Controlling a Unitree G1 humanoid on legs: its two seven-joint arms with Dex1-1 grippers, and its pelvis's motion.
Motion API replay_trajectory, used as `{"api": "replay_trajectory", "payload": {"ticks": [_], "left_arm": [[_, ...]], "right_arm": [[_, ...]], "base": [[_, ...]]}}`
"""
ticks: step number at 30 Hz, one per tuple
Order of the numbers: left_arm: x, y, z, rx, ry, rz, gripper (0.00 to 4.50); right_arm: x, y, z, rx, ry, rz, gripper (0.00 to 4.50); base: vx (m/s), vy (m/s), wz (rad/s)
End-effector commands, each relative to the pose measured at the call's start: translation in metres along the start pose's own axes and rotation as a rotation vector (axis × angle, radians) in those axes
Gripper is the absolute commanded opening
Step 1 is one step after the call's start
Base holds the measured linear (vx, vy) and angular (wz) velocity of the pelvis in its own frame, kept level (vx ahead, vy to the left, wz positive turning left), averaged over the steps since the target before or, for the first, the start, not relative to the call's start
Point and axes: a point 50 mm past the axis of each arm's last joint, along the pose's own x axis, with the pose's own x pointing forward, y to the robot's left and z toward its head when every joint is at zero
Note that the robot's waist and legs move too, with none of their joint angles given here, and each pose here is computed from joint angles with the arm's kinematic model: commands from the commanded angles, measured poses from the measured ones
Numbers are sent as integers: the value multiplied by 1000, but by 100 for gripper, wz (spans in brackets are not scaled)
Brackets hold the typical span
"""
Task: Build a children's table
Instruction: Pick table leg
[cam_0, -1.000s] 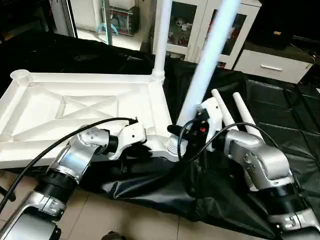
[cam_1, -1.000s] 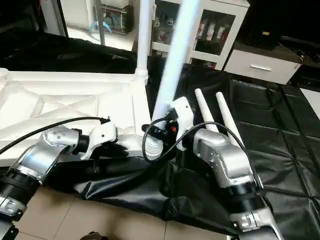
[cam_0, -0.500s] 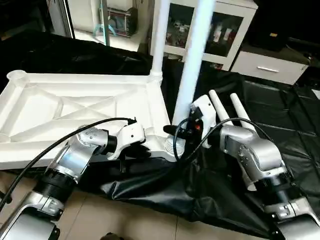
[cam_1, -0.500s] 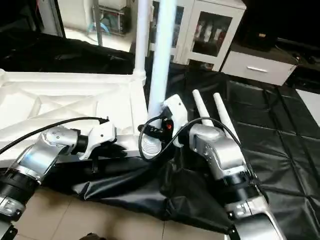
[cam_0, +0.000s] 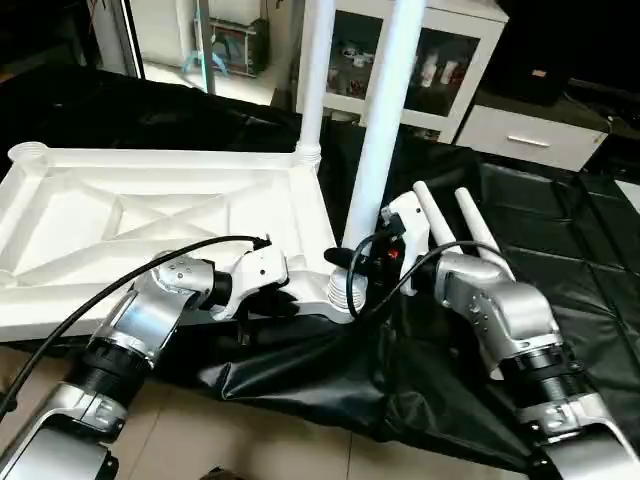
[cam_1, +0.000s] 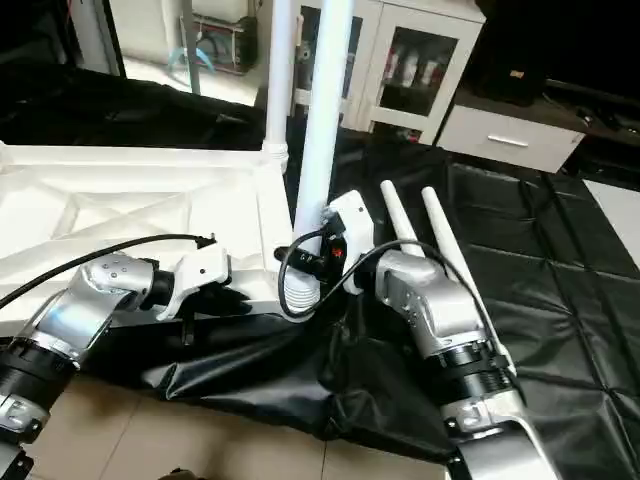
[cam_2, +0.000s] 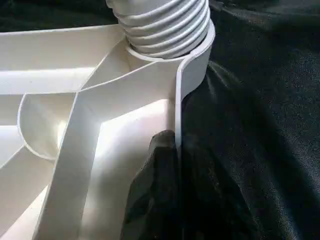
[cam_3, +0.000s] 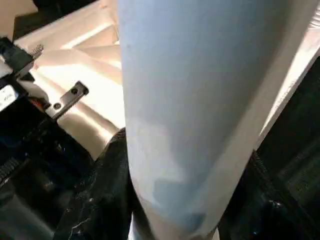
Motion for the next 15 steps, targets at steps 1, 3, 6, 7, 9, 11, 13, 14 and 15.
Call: {"api": "replay_trajectory", "payload": {"ticks": [1,3,6,7,9,11,13,14,15], "left_arm": [[5,-3,1,-42,-67,-8,0],[4,-1,2,-46,-76,7,0],[3,1,3,-48,-84,17,0],[3,2,3,-49,-89,23,0],[3,2,4,-50,-91,25,0],[1,7,7,-61,-117,64,0],[1,8,7,-63,-121,69,0],[0,9,8,-64,-128,77,0],[0,9,8,-64,-128,77,0]], "right_arm": [[-12,-18,-27,60,71,-129,186],[-15,-20,-34,82,53,-144,186],[-18,-21,-37,91,46,-151,186],[-19,-22,-38,96,37,-153,186],[-20,-22,-39,100,27,-154,186],[-24,-23,-38,109,-24,-156,186],[-25,-23,-38,110,-30,-156,186],[-26,-23,-38,112,-40,-157,186],[-26,-23,-38,112,-40,-157,186]], "base": [[0,0,0],[0,0,0],[0,0,0],[0,0,0],[0,0,0],[0,0,0],[0,0,0],[0,0,0],[0,0,0]]}}
